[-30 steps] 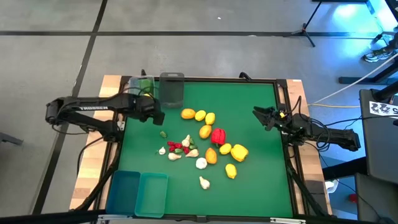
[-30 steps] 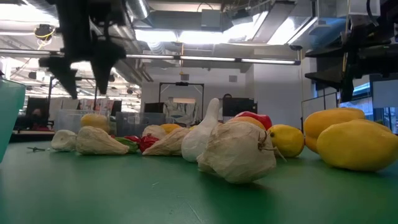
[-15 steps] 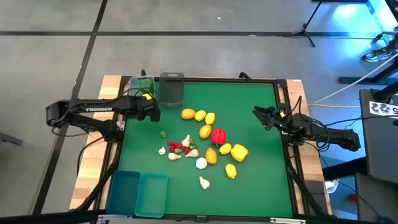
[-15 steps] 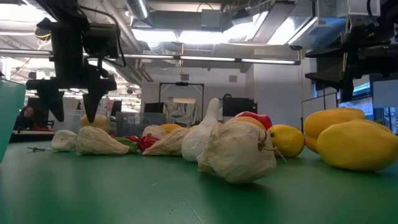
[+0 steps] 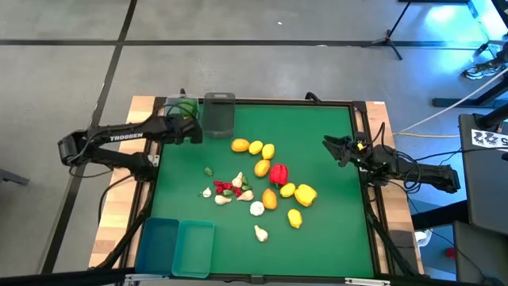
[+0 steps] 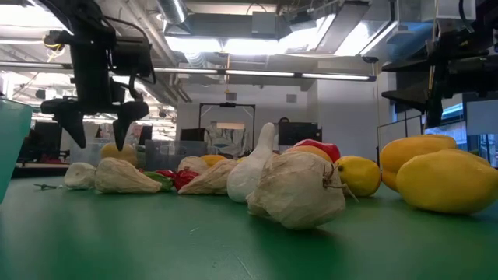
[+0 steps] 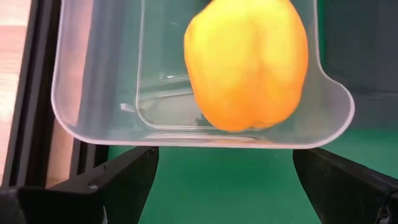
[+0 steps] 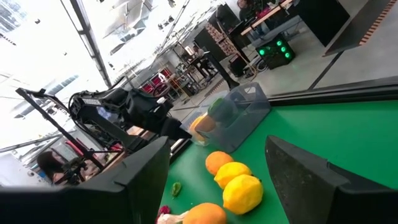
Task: Sort produce into baskets
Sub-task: Adjust the transparent bin, then put the lemon into the black bin
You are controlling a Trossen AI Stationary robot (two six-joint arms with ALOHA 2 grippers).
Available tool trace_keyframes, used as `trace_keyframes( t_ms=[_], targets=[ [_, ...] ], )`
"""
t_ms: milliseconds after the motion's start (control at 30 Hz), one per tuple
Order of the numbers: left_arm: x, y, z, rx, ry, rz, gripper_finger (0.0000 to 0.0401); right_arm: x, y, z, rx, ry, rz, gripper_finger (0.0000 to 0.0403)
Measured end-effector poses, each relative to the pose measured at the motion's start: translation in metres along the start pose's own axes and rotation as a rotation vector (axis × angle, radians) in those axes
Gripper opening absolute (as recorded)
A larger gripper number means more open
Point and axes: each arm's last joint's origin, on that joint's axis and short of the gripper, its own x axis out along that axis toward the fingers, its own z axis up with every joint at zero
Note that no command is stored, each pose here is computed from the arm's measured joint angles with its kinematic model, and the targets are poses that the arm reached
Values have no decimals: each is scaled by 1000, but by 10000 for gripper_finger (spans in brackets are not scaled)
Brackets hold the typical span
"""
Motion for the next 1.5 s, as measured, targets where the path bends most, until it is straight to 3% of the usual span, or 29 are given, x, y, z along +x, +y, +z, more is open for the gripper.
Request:
trace_keyframes(
  t_ms=[233,400,567,767,967,1100,1333,1500],
  targets=[
    [0,0,0,-22,17,-8,363,0,0,0,0,5,6,261],
    [-12,-1,-2,40,59,-109,363,0,0,0,-1,6,6,261],
    [-45,-7,-1,149,24,-313,363,0,0,0,-5,6,6,261],
    [-84,-28,-4,181,-121,-704,363,0,0,0,-5,6,6,261],
    [-98,-69,-16,465,-364,-902,363,0,0,0,-8,6,6,261],
    [-86,-96,-22,539,-426,-921,363,0,0,0,-8,6,5,261],
    [-45,-126,-41,729,-402,-804,363,0,0,0,-8,5,5,261],
    [-37,-142,-44,835,-438,-743,363,0,0,0,-1,5,4,261]
  ],
)
